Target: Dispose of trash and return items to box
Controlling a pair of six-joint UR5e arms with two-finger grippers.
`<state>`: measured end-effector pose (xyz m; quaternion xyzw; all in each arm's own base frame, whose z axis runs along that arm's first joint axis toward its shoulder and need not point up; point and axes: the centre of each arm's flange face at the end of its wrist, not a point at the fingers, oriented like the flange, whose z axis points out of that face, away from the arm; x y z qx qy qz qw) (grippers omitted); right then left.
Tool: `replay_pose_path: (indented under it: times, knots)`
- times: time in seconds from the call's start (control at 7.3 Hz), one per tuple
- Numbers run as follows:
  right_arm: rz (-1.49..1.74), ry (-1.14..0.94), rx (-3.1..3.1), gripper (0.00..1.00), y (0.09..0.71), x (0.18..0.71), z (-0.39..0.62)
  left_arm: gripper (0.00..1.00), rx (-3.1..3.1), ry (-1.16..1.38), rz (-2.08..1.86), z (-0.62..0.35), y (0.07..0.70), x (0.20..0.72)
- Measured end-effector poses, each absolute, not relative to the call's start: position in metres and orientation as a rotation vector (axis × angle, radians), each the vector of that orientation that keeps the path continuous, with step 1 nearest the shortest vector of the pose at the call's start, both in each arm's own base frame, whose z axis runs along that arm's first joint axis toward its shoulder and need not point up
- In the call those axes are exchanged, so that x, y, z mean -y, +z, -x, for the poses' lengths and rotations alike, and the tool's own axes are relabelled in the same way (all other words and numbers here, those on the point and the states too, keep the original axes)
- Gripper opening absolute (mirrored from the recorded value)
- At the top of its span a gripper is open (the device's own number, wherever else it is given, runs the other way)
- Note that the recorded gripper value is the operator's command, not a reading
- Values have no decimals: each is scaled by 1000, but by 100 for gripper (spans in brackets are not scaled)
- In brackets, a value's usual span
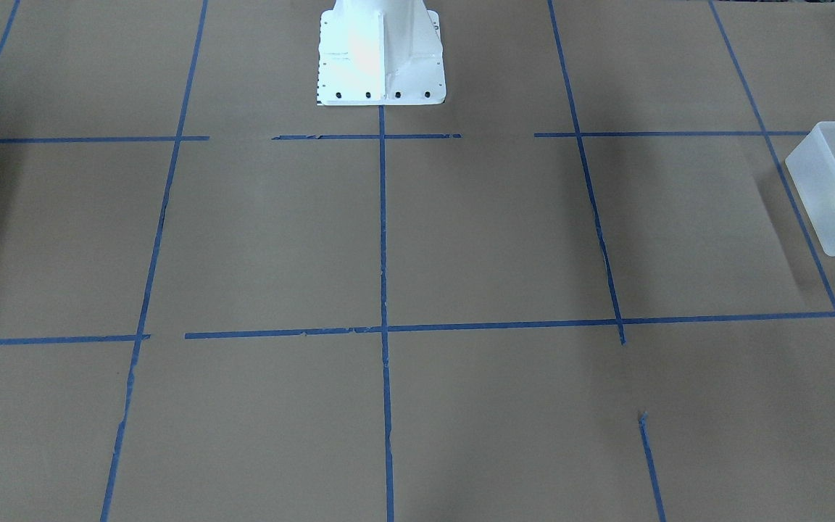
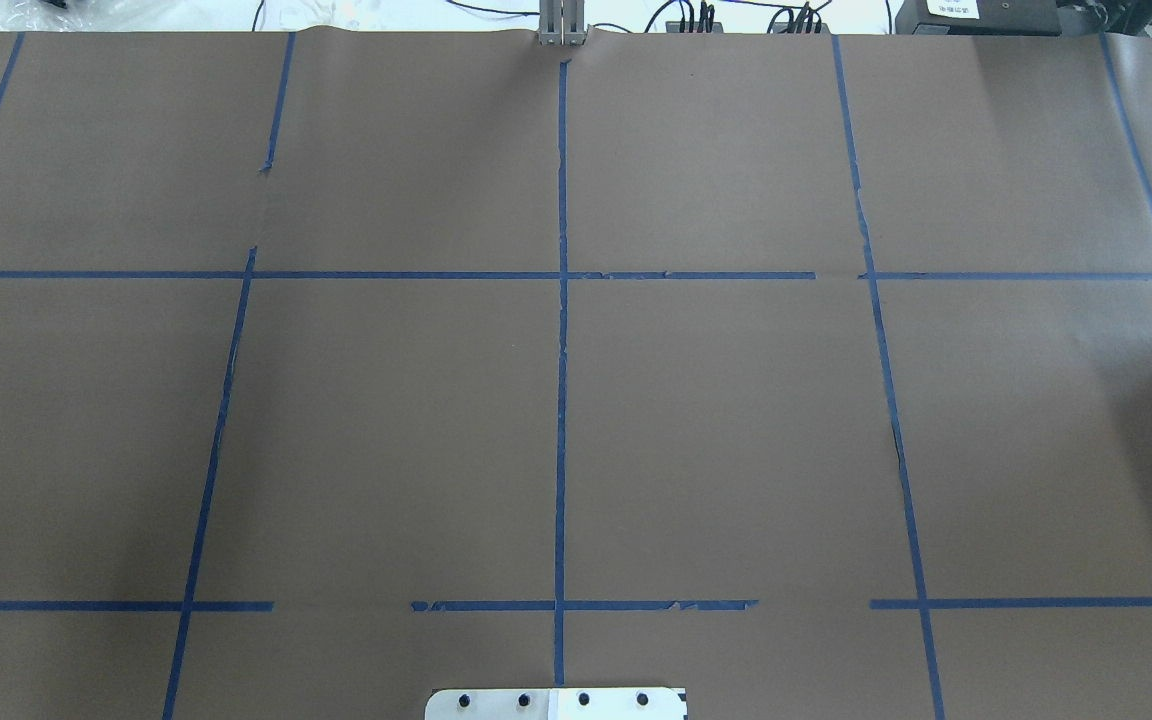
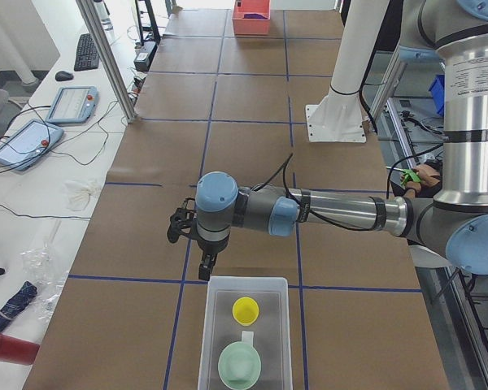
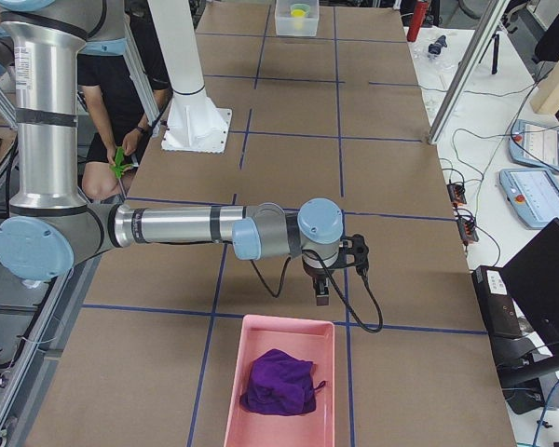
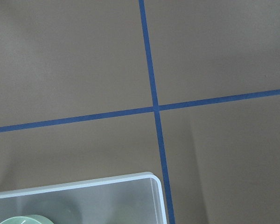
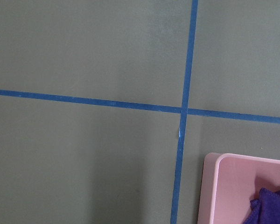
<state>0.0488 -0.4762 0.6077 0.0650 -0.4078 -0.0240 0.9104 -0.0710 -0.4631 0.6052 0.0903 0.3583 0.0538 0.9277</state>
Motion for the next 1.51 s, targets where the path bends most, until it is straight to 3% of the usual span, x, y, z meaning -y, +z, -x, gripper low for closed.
replay_pose_path:
  times: [1.51]
  knots:
    - [-108, -36, 839, 100, 618, 471, -49, 100, -772, 68, -151, 96, 621, 465]
